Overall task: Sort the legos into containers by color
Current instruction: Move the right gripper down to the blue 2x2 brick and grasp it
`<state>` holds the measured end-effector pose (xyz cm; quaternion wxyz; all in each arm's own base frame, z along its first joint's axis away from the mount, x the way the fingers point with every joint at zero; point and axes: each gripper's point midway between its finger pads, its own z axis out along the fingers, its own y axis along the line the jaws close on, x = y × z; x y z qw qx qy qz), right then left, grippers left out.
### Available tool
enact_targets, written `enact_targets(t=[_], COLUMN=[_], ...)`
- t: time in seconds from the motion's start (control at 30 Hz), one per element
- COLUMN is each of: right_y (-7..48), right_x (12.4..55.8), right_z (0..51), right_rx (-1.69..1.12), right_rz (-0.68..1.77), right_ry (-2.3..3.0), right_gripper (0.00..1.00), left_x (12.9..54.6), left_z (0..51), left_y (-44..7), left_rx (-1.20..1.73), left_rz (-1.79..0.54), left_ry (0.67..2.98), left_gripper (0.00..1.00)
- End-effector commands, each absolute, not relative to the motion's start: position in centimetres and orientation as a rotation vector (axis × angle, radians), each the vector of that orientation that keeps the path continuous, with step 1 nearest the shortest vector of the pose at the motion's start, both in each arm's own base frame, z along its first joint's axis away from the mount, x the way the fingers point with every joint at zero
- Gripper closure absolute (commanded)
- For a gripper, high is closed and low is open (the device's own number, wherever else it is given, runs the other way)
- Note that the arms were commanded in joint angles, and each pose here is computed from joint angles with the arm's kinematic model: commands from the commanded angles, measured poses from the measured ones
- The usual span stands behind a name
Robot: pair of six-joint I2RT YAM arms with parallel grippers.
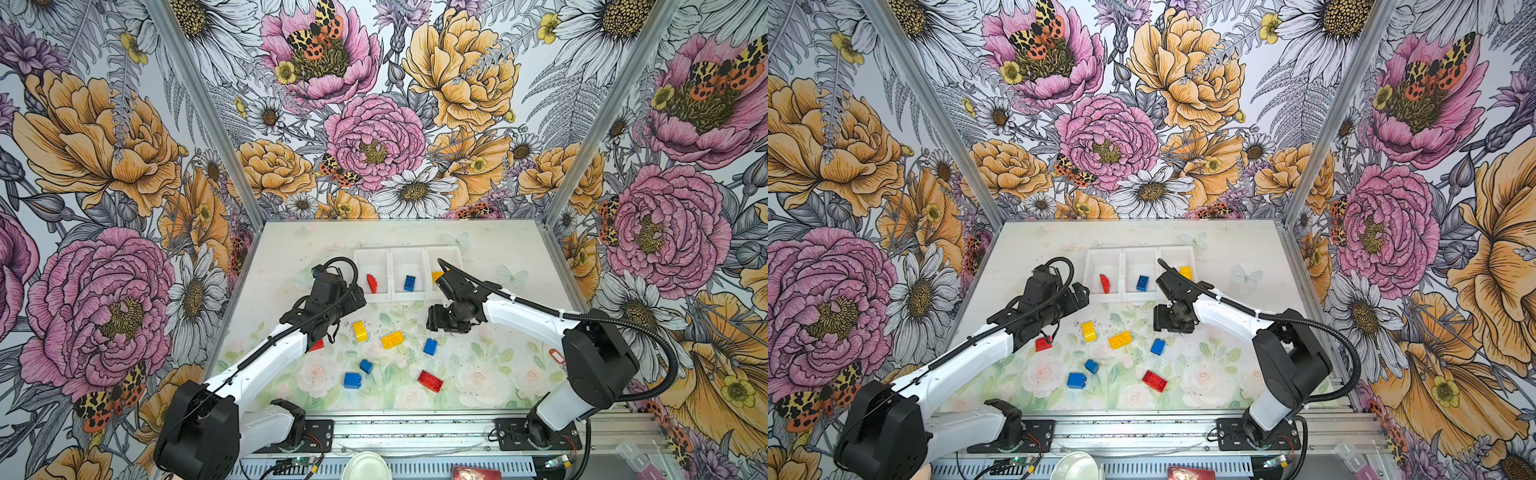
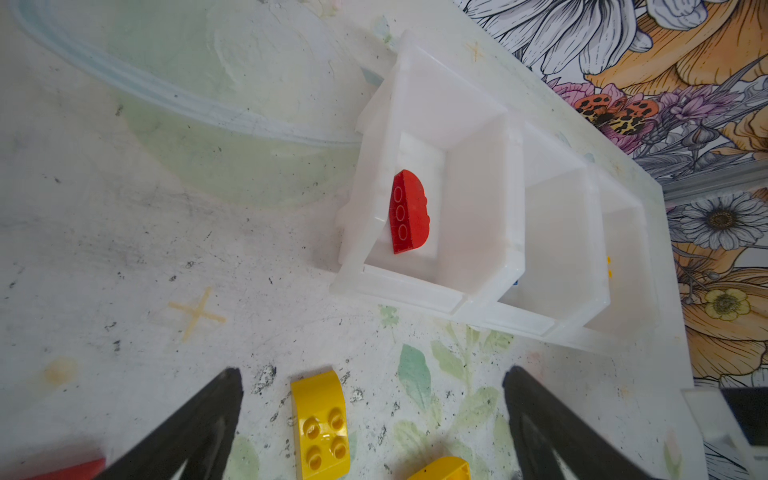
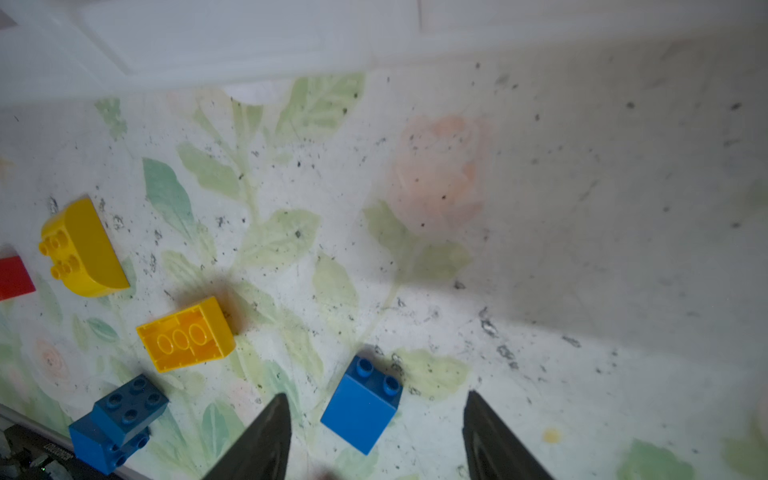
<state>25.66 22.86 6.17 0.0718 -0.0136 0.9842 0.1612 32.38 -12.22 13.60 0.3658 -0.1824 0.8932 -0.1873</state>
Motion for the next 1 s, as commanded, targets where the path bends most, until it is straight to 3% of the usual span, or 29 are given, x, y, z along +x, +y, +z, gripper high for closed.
enact_targets(t=[0.0,0.37,0.97], right_y=[23.4,23.6,23.7], right_x=[24.1,22.0,23.1], right_z=[5.9,3.8,2.6], right_rx=[0.018,-0.018,-0.048], right_rz=[0.482,0.306,0.173], right_ry=[2.994,3.070,3.067], right_gripper=[0.33,0.34,0.36], left_x=[32.0,31.7,31.7], left_z=[13.4,13.4,13.1], left_y=[-12.0,-11.9,-11.6], left_rx=[-0.492,-0.494,-0.506], left_rz=[-0.498,-0.496,-0.483], left_ry=[2.301,2.304,2.305], left_gripper=[0.01,0.01,0.01])
